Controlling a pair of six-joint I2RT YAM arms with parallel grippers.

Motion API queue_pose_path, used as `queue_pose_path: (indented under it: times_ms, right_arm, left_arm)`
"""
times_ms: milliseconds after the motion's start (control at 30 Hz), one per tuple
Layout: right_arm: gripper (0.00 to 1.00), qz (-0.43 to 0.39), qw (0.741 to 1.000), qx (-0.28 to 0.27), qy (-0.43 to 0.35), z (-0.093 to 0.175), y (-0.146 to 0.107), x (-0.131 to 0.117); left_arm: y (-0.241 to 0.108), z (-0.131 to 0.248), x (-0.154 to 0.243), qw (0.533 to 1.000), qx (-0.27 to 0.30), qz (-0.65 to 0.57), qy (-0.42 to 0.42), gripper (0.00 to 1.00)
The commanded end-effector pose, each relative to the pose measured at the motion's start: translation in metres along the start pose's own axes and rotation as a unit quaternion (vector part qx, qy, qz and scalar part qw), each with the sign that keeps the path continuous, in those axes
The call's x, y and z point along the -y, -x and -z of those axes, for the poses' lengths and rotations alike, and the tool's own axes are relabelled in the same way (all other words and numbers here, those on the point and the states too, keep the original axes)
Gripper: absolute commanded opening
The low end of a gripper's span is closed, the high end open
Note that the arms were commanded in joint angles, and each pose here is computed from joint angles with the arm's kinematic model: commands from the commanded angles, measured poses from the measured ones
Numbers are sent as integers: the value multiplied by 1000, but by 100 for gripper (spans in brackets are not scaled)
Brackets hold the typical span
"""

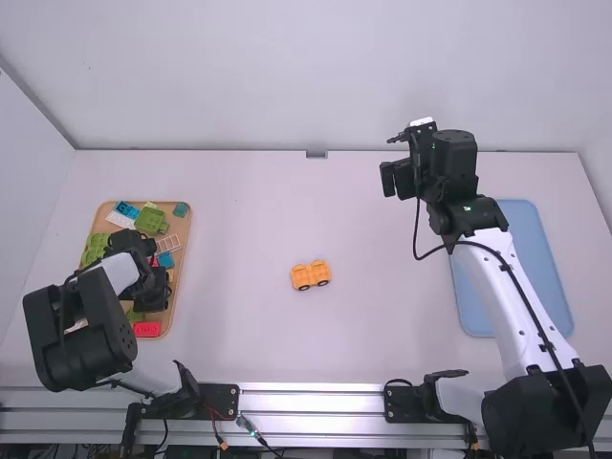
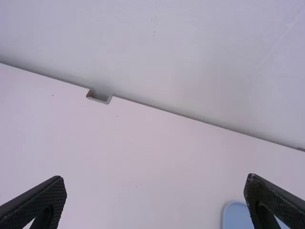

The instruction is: Assemble lego blocks to make yellow taxi

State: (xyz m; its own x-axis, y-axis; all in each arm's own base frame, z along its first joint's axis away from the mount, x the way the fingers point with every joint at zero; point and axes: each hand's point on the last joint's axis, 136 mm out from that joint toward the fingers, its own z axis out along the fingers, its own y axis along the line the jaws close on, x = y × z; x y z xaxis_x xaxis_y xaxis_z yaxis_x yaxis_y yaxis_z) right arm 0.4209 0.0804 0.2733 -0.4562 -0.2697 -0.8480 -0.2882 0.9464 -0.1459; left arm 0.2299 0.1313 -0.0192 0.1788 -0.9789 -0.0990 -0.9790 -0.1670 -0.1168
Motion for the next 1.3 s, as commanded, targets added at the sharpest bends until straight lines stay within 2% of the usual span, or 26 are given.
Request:
queue_pose_path:
  times_ms: [0,67,100,133,200,333,433,533,800,933,1033,1200,1267]
  right_arm:
    - [99,-2,1000,12,-4,3,12,3]
    - [99,-2,1000,12,-5,3,12,3]
    - [99,-2,1000,12,-4,3,12,3]
    - [99,-2,1000,12,-4,3,12,3]
    - [99,-2,1000,12,-5,3,12,3]
    - [99,-2,1000,11,-5,3,12,3]
    - [99,-2,1000,11,-4,3,12,3]
    - [99,-2,1000,11,-4,3,12,3]
    - [99,-2,1000,11,-4,3,12,3]
    - [99,-2,1000,10,-4,3,11,3]
    - [99,-2,1000,10,-4,3,11,3]
    - [99,-2,1000,10,-4,3,11,3]
    - [99,-2,1000,10,-4,3,11,3]
  left_arm:
    - [-7,-7,-12,1000,-13,1,16,41]
    - [-7,-7,-12,1000,-13,1,18,42]
    - [-8,-7,-12,1000,-13,1,18,45]
    - [-8,-7,-12,1000,-13,1,18,54]
    - [-6,-7,-12,1000,-8,5,18,58]
    - [-4,-6,-20,998,1,57,36,62]
    - [-4,-6,-20,998,2,56,35,60]
    - [-2,-6,-21,998,7,57,37,51]
    - [2,-6,-17,998,15,56,30,49]
    - [6,-6,-19,997,29,56,33,56]
    - [6,-6,-18,998,27,55,33,56]
    - [6,-6,-19,998,29,55,33,48]
    - [6,-6,-15,999,27,38,26,40]
